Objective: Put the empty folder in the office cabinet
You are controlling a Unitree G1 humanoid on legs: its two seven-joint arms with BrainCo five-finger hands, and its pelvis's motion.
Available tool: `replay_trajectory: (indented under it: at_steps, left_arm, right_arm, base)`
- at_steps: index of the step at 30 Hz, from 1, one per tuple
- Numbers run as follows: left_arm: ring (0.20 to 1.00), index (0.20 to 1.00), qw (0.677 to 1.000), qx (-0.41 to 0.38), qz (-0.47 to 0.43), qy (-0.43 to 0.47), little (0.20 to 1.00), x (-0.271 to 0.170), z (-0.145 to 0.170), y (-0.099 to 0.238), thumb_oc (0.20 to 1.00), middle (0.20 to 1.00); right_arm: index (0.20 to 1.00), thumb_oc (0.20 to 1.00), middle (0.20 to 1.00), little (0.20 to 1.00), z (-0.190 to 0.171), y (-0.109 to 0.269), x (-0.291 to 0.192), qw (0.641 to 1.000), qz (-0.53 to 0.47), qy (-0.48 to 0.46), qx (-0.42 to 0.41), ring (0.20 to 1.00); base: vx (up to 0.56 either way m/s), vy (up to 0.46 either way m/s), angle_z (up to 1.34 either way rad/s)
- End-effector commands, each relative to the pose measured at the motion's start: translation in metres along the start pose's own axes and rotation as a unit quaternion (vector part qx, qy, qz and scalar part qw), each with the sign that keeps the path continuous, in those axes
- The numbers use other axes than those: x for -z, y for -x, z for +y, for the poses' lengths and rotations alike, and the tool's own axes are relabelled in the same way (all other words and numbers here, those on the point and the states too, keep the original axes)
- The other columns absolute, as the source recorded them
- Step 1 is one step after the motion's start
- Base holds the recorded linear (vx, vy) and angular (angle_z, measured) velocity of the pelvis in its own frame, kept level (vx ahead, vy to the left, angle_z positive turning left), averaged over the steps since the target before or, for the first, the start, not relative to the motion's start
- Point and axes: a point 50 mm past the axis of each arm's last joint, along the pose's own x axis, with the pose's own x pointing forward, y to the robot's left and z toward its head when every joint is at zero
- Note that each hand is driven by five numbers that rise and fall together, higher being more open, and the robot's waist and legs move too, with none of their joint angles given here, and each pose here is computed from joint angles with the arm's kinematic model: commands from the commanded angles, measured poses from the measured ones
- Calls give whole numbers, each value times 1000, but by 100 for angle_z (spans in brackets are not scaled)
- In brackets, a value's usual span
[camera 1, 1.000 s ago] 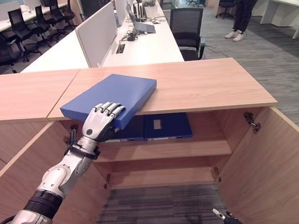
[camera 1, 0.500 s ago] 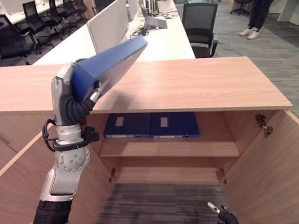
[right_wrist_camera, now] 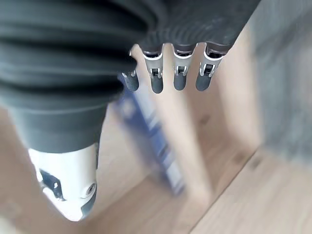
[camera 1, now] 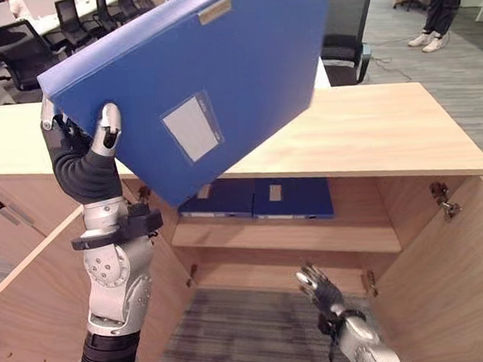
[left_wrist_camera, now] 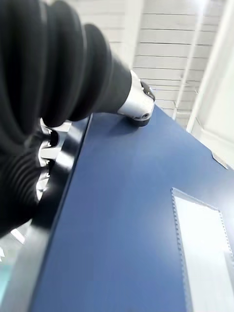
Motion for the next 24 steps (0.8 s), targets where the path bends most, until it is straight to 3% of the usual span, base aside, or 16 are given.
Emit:
replay_trajectory:
  at_steps: [1, 6, 10, 12, 24]
  left_arm:
    - [200, 200, 998, 24, -37, 50, 200, -16, -5, -9, 200, 200]
    - [200, 200, 994, 13, 7, 109, 200, -6, -7, 0, 200, 200]
    - [200, 200, 991, 7, 24, 131, 200, -4, -7, 5, 200, 200]
    - [200, 200, 987, -8, 51, 151, 200, 1, -5, 14, 200, 200]
    - [200, 200, 980, -37, 108, 161, 200, 16, 4, 33, 200, 200]
  right_arm:
    - [1000, 1000, 1000, 1000, 30, -11, -22, 995, -57, -48, -74, 1000]
    - [1000, 1000, 1000, 1000, 81, -2, -69, 962, -133, -94, -218, 1000]
    - [1000, 1000, 1000, 1000, 100, 4, -86, 942, -162, -127, -265, 1000]
    - [1000, 1000, 1000, 1000, 126, 13, -119, 909, -217, -129, -330, 1000]
    - [1000, 1000, 1000, 1000, 151, 27, -166, 860, -309, -133, -383, 1000]
  base:
    - [0, 0, 0]
    - [0, 0, 0]
    - [0, 0, 0]
    - [0, 0, 0]
    - [0, 0, 0]
